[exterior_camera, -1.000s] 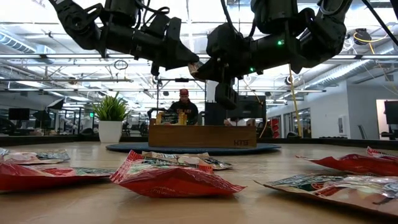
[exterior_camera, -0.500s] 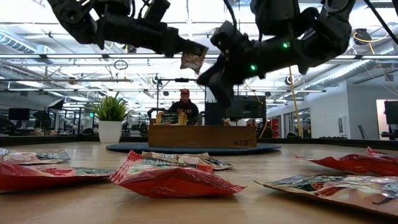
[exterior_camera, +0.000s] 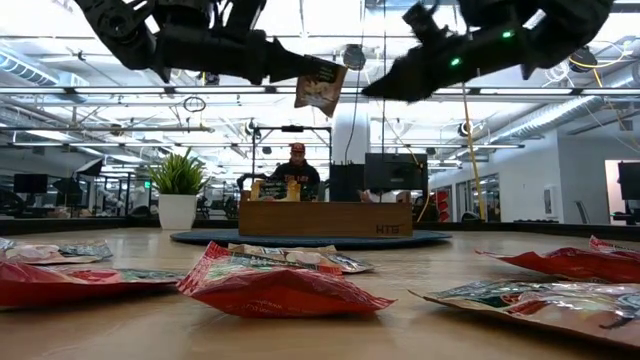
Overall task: Pick & Place Tea
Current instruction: Put the brown tea bag into the right section of the wooden organizer
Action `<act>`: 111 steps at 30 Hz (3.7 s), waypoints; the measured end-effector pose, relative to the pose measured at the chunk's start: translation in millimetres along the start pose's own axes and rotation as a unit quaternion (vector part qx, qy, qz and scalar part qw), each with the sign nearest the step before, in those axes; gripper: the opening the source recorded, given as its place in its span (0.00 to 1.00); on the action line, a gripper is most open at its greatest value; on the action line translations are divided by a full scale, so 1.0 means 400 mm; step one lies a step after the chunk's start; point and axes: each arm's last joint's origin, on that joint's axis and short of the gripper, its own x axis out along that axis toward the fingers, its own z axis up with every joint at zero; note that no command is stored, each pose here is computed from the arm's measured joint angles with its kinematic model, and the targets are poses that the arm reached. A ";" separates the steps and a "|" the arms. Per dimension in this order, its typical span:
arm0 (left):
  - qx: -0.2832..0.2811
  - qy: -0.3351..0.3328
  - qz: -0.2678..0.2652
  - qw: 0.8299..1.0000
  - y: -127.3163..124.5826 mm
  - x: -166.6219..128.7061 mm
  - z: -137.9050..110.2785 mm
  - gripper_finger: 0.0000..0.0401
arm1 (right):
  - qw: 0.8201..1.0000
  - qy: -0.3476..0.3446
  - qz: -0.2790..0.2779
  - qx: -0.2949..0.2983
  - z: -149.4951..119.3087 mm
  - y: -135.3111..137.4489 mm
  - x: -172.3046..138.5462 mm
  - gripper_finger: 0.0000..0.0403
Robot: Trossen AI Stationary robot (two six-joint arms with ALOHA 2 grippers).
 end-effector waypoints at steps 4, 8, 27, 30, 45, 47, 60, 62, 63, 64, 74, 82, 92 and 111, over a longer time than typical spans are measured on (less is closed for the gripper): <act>-0.019 -0.021 -0.030 0.999 0.015 -0.002 -0.004 0.01 | 0.991 -0.048 0.107 0.063 -0.015 -0.051 -0.015 0.23; -0.029 -0.031 -0.044 0.998 0.024 -0.002 -0.009 0.01 | 0.986 -0.055 0.126 0.096 -0.036 -0.061 0.001 0.35; -0.046 -0.017 -0.041 0.998 0.035 -0.002 -0.023 0.01 | 0.963 -0.130 0.199 0.130 -0.024 -0.034 0.093 0.43; -0.047 -0.012 -0.042 0.998 0.034 -0.002 -0.025 0.01 | 0.964 -0.123 0.199 0.128 -0.020 -0.036 0.099 0.41; -0.047 -0.012 -0.044 0.998 0.033 -0.002 -0.025 0.01 | 0.967 -0.119 0.194 0.112 -0.024 -0.041 0.102 0.22; -0.050 -0.012 -0.044 0.998 0.032 -0.002 -0.025 0.01 | 0.968 -0.118 0.191 0.109 -0.026 -0.045 0.102 0.16; -0.056 -0.012 -0.043 0.997 0.032 -0.002 -0.025 0.07 | 0.982 -0.098 0.140 0.076 -0.025 -0.065 0.097 0.00; -0.056 -0.012 -0.043 0.997 0.032 -0.002 -0.025 0.08 | 0.984 -0.084 0.136 0.075 -0.021 -0.069 0.090 0.00; -0.055 -0.012 -0.043 0.997 0.033 -0.002 -0.025 0.09 | 0.985 -0.078 0.137 0.074 -0.022 -0.069 0.088 0.00; -0.052 -0.011 -0.042 0.998 0.033 -0.002 -0.026 0.09 | 0.985 -0.073 0.139 0.074 -0.022 -0.068 0.086 0.00; -0.054 0.025 0.023 0.998 0.047 -0.007 -0.031 0.09 | 0.993 0.103 0.026 0.046 -0.079 -0.060 0.074 0.00; -0.073 0.082 0.039 0.993 0.060 -0.012 -0.063 0.09 | 0.987 0.154 0.025 0.033 -0.100 -0.026 0.049 0.00; -0.087 0.084 0.043 0.992 0.066 -0.013 -0.067 0.09 | 0.978 0.205 0.042 0.022 -0.117 -0.018 0.030 0.00; -0.114 0.077 0.048 0.989 0.067 -0.013 -0.064 0.09 | 0.984 0.152 0.055 0.075 -0.191 -0.030 0.002 0.00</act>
